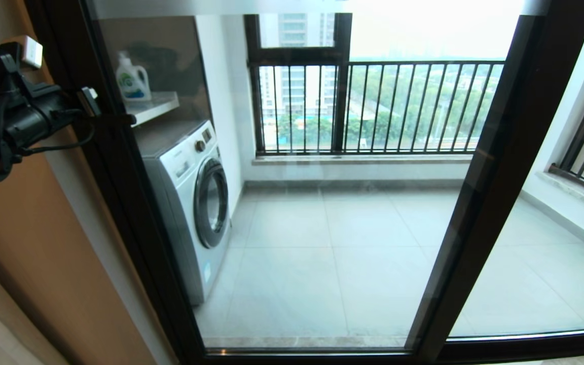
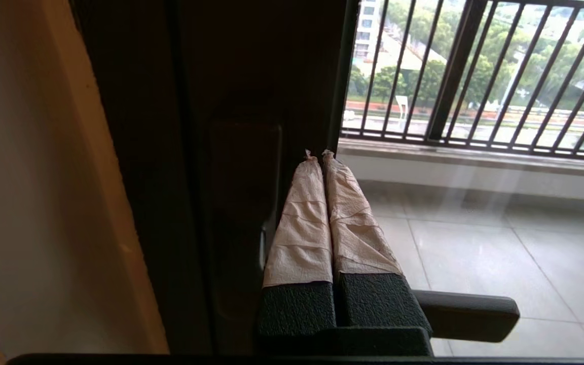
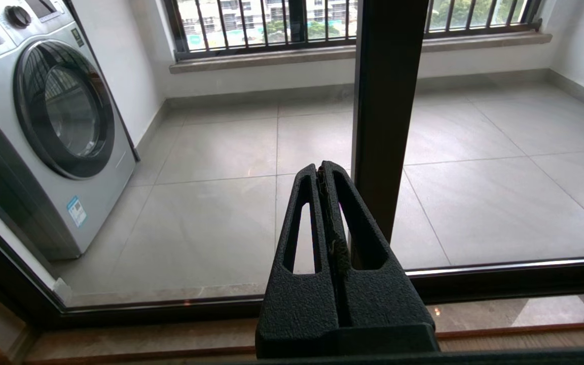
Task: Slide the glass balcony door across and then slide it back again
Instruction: Open the slid door
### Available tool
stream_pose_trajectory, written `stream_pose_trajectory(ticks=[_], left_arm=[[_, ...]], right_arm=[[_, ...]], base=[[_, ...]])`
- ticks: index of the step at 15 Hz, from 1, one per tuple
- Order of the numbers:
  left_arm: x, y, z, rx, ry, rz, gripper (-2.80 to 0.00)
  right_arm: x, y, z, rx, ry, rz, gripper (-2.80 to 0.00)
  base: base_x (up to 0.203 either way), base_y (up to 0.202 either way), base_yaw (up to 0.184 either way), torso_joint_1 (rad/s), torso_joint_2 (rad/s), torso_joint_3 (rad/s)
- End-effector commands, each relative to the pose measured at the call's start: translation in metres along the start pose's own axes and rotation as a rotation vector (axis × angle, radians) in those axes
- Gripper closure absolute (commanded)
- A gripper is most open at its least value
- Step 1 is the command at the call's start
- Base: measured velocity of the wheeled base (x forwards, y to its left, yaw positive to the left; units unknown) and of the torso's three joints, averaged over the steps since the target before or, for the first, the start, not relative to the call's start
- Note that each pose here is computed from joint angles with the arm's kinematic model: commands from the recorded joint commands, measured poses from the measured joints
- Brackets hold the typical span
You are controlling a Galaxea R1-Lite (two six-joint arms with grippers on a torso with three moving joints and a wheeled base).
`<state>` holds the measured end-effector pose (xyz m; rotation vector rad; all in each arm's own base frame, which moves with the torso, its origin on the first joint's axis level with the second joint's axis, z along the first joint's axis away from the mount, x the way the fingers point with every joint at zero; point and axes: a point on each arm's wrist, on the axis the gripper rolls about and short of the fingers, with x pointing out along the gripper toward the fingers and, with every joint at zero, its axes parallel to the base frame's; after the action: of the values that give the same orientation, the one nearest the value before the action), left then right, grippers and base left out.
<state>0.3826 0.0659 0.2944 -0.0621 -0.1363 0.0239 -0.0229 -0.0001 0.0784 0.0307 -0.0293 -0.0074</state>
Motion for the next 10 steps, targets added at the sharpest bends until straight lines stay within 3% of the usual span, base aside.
stream_pose_trajectory(ticks=[1,5,10], left_arm=[[0.008,0.007,-0.006,0.001,0.003,0.012,0.00],[0.005,-0.001,-0.003,-0.002,-0.002,-0.005,0.00],[-0.010,-0.018,-0.014,-0.014,0.053,-0.042,0.00]], right_arm=[[0.001,0.000,-0.003,0.000,0.009,0.000,0.00],[0.001,0.000,-0.003,0.000,0.011,0.001,0.00],[0.001,0.000,-0.003,0.000,0.011,0.000,0.00]], base=[[0.000,0.000,0.000,0.000,0.00,0.000],[0.000,0.000,0.000,0.000,0.00,0.000],[0.000,0.000,0.000,0.000,0.00,0.000]])
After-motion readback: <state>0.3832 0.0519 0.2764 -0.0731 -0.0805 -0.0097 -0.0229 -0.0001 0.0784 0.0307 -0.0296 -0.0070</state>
